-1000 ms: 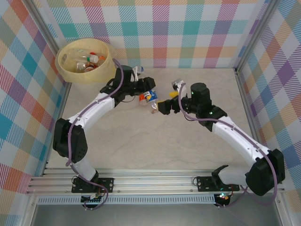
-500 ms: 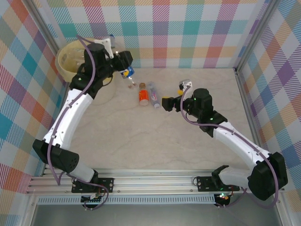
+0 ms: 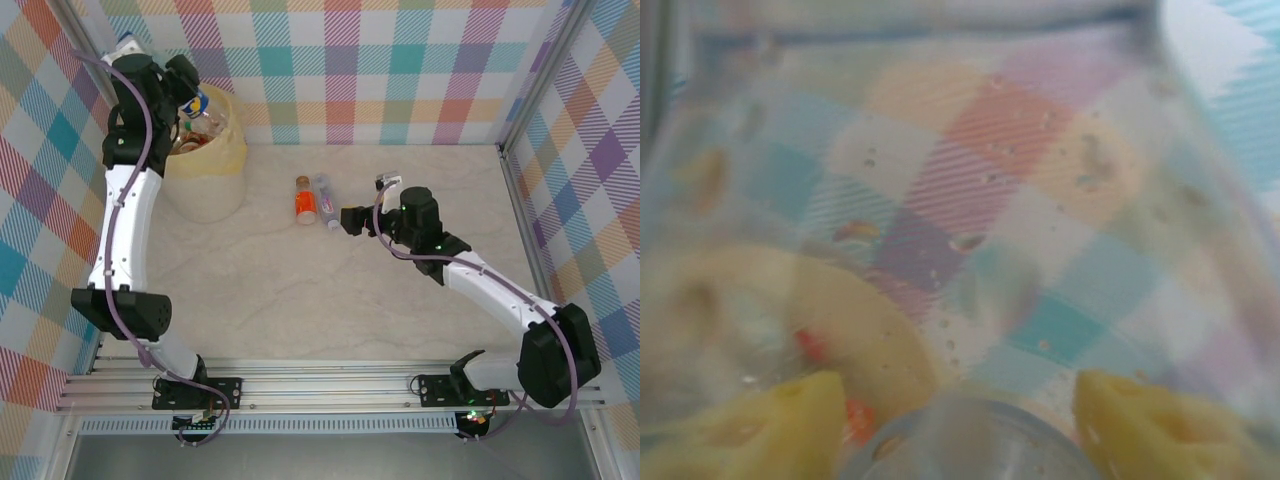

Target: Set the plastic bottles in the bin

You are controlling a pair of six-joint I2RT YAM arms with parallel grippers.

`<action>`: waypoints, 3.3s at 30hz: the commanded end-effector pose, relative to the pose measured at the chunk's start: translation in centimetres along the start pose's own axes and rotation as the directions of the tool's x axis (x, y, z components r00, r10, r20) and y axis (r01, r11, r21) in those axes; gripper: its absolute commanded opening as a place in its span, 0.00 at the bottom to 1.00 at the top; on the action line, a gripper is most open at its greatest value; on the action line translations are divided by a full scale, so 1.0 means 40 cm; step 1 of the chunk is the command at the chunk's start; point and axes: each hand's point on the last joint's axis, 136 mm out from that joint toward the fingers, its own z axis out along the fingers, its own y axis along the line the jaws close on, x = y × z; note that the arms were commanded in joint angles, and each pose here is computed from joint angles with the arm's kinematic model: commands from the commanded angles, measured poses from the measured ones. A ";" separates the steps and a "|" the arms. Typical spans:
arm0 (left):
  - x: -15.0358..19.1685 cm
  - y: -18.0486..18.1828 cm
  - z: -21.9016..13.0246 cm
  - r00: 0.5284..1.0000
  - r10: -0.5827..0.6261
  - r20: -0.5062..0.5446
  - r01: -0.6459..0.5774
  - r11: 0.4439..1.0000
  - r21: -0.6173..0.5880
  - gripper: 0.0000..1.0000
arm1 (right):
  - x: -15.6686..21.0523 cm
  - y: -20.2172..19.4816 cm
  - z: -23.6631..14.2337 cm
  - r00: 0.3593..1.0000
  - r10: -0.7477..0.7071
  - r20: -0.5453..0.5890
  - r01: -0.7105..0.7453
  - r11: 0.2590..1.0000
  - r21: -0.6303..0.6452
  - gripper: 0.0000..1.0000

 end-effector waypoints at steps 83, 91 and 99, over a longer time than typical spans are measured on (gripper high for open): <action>0.865 -0.161 -0.039 0.705 0.328 -0.628 -0.398 0.917 0.032 1.00 | 0.006 -0.166 -0.022 0.966 0.232 0.109 -0.256 0.912 0.320 1.00; 1.006 -0.057 0.044 0.602 0.362 -0.712 -0.486 0.873 0.033 1.00 | 0.001 -0.176 -0.074 0.972 0.201 0.123 -0.232 0.907 0.351 1.00; 1.091 -0.006 0.092 0.533 0.322 -0.783 -0.429 0.900 0.078 0.90 | -0.008 -0.180 -0.080 0.970 0.197 0.141 -0.235 0.907 0.349 1.00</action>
